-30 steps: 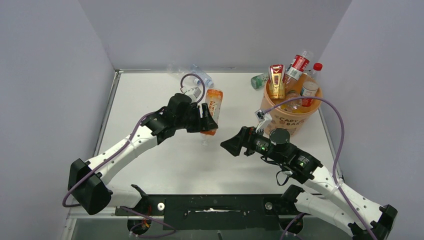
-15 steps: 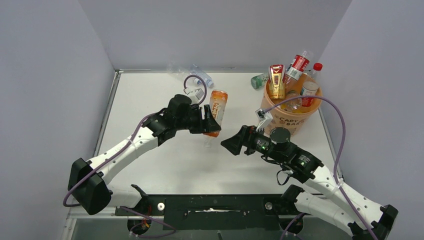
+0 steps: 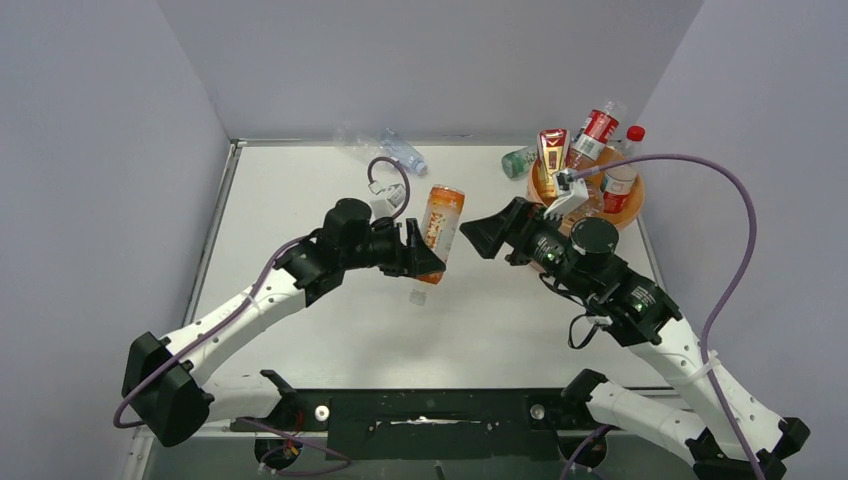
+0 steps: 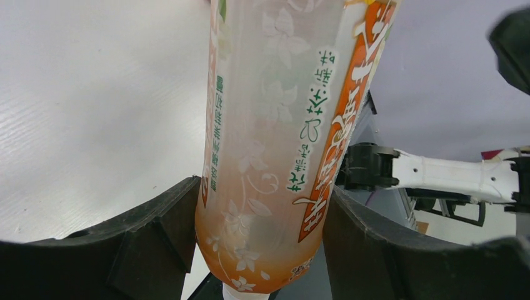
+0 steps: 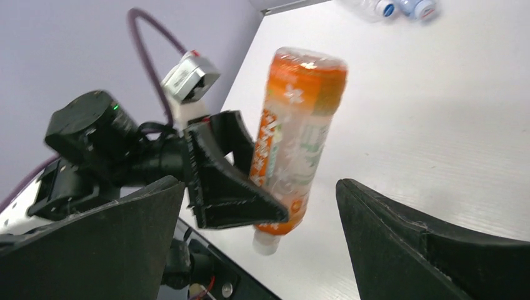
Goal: Put the plastic bottles in the bin
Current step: Place the plastic bottle in the trash bin.
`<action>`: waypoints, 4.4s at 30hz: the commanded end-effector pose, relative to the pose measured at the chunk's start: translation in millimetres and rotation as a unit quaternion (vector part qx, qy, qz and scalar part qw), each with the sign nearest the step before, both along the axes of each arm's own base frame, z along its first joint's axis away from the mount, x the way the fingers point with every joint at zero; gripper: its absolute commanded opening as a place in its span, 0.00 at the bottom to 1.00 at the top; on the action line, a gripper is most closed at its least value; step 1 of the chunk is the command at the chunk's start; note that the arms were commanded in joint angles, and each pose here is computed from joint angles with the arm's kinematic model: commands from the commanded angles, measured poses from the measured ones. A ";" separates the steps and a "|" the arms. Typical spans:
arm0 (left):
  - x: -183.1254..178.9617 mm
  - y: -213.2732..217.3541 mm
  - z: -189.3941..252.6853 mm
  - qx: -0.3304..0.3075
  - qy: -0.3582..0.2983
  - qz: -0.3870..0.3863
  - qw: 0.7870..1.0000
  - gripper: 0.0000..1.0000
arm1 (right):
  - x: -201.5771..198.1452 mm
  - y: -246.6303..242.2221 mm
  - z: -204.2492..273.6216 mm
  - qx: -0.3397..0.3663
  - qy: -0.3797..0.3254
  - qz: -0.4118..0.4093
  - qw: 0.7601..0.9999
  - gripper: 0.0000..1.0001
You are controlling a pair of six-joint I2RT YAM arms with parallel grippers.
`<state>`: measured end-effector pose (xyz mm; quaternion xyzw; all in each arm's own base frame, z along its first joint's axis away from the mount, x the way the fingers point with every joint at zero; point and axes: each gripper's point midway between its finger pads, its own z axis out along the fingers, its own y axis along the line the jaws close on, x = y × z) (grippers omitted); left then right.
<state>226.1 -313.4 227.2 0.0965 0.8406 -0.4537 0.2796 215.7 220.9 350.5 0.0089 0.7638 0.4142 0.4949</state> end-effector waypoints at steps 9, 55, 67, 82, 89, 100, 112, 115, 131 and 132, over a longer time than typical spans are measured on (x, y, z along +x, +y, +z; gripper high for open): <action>-36.0 -25.2 54.2 -0.092 -0.073 -0.092 0.989 0.50 | 36.7 -13.3 5.7 -0.013 -0.011 -0.025 1.000 0.98; -61.9 -68.8 26.7 -0.098 -0.063 -0.175 0.978 0.58 | 1.7 -7.6 -46.9 -0.044 -0.005 0.013 0.999 0.44; -53.6 -73.2 8.5 -0.073 -0.059 -0.171 0.981 0.78 | -2.6 -24.2 -46.9 -0.062 -0.014 -0.010 0.998 0.41; -44.6 -70.8 9.8 -0.063 -0.071 -0.152 0.984 0.80 | 1.1 -30.5 -32.1 -0.072 -0.026 -0.025 0.997 0.31; -3.3 -34.9 18.5 0.025 -0.117 -0.027 0.992 0.81 | 17.1 -59.9 0.2 -0.120 -0.052 -0.100 0.986 0.31; 10.9 6.3 46.1 0.025 -0.163 0.055 0.985 0.82 | 35.5 -127.1 87.9 -0.178 -0.124 -0.260 0.941 0.32; 9.2 6.6 37.1 0.036 -0.157 0.043 0.986 0.82 | 30.8 -208.7 174.0 -0.251 -0.200 -0.445 0.836 0.33; 8.5 7.6 33.6 0.040 -0.156 0.041 0.986 0.82 | 26.6 -224.4 180.1 -0.276 -0.196 -0.480 0.809 0.33; 6.3 0.4 26.7 0.032 -0.148 0.023 0.988 0.83 | 43.2 -253.4 154.2 -0.404 -0.133 -0.553 0.716 0.34; 5.4 0.6 26.8 0.032 -0.148 0.022 0.988 0.83 | 47.5 -254.8 150.8 -0.406 -0.131 -0.554 0.715 0.34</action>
